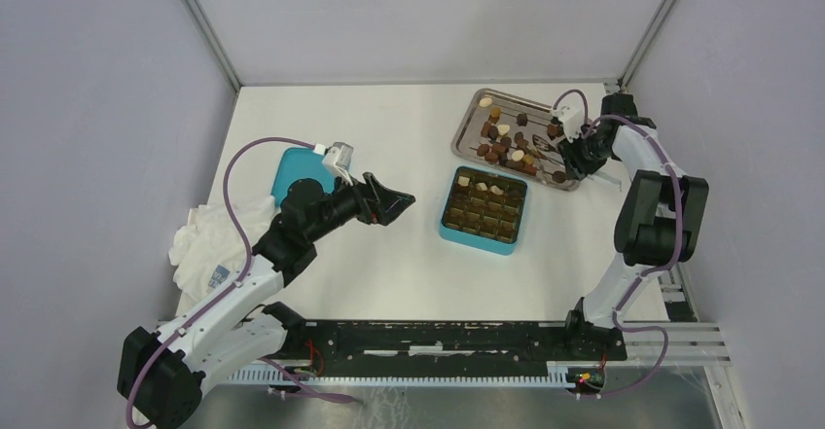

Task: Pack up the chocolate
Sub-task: Pick up the fake chocolate from the plate.

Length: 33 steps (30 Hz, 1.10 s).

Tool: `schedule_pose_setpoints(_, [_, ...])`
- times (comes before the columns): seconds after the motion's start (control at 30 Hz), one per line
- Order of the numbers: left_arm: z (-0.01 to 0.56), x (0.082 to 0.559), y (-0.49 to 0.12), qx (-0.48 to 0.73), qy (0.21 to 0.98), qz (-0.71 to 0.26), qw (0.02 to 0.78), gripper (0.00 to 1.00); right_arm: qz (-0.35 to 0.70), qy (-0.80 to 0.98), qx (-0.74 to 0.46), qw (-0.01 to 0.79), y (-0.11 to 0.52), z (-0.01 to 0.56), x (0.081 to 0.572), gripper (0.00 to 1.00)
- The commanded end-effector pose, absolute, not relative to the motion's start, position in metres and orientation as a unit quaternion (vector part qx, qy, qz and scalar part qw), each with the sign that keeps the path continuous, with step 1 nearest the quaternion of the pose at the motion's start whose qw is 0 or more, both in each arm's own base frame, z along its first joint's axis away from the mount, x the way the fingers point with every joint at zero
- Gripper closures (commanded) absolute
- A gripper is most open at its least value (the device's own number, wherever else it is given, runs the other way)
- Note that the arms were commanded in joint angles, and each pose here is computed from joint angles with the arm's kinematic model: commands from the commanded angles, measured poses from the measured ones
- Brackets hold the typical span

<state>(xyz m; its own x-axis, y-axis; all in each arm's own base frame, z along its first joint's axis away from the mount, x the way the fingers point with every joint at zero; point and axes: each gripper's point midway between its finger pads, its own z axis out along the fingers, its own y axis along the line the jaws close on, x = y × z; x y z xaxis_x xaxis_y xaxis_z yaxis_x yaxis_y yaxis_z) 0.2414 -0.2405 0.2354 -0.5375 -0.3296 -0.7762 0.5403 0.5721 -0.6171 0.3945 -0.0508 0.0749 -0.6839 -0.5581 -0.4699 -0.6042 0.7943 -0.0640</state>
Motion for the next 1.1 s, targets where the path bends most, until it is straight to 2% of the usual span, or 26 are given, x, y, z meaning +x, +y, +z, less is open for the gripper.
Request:
schedule_pose_setpoints(0.0, [0.249,0.242,-0.242,0.074,0.734,-0.464,0.491,0.02,0.040,0.908,-0.325,0.262,-0.049,0.090,0.414,0.56])
schedule_pose_setpoints(0.7, [0.248,0.243,-0.241,0.076,0.737,-0.460,0.490,0.02,0.058,0.906,-0.328,0.260,-0.036,0.085,0.431,0.56])
schedule_pose_setpoints(0.87, [0.246,0.243,-0.241,0.076,0.739,-0.457,0.489,0.03,0.052,0.905,-0.329,0.266,-0.037,0.088,0.431,0.66])
schedule_pose_setpoints(1.07, [0.244,0.242,-0.240,0.075,0.740,-0.456,0.489,0.03,0.039,0.900,-0.327,0.285,-0.038,0.100,0.429,0.85])
